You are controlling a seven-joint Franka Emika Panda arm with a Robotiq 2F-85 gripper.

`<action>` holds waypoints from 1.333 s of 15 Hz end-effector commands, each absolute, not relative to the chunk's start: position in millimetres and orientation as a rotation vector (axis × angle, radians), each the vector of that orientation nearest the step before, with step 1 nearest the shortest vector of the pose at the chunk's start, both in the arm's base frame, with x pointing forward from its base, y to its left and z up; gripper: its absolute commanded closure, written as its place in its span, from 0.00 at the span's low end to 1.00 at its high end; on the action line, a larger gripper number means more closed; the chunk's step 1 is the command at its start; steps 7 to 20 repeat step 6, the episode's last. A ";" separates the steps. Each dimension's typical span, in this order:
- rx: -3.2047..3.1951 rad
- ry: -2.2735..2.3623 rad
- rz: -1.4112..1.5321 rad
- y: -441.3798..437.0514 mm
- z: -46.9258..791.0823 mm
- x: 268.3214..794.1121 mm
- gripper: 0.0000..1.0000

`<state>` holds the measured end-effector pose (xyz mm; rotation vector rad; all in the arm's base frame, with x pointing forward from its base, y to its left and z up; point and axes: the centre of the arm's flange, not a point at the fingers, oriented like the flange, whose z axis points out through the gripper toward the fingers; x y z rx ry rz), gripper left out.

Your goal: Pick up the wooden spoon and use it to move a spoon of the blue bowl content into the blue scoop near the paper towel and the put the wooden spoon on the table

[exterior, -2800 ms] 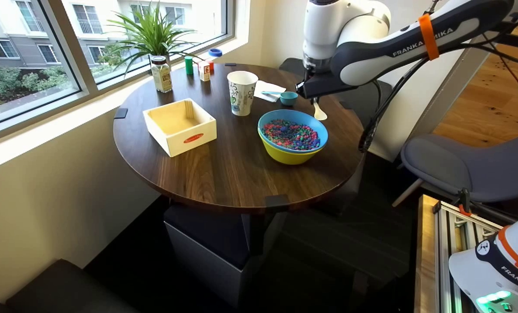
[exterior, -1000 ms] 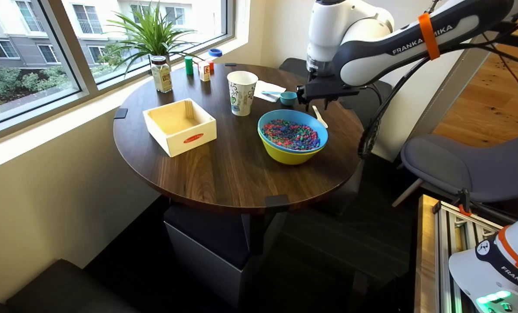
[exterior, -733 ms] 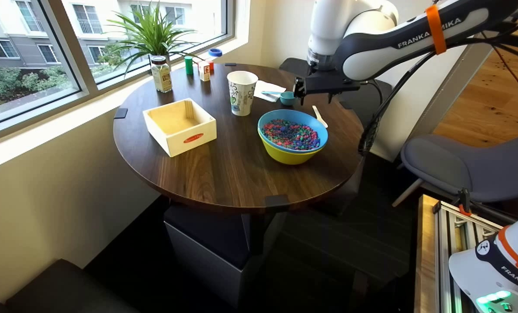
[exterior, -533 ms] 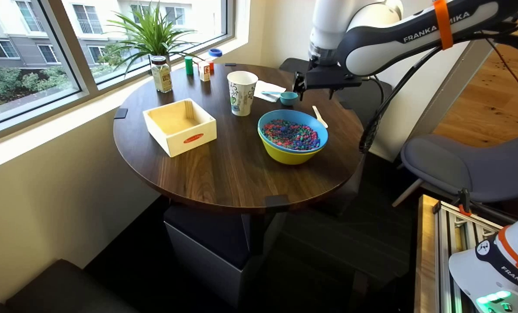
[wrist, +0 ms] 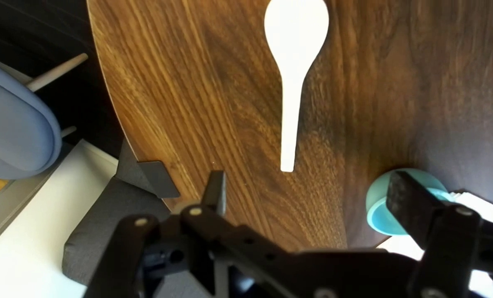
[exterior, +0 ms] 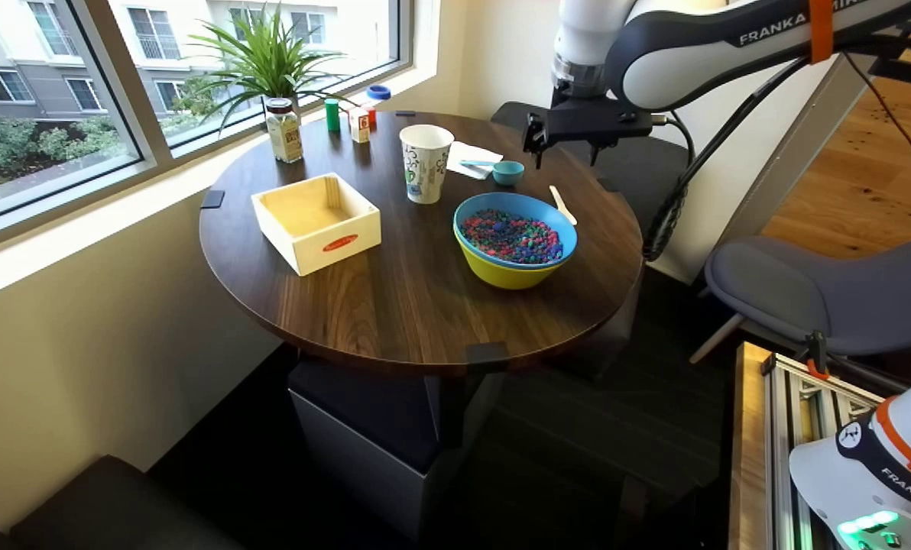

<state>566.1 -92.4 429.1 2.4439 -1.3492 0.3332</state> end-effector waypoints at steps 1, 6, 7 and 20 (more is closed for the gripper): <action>2.440 -1.349 0.325 -90.9 432.2 564.2 0.00; 2.438 -1.350 0.325 -88.9 438.5 561.8 0.00; 2.438 -1.350 0.325 -88.9 438.5 561.8 0.00; 2.438 -1.350 0.325 -88.9 438.5 561.8 0.00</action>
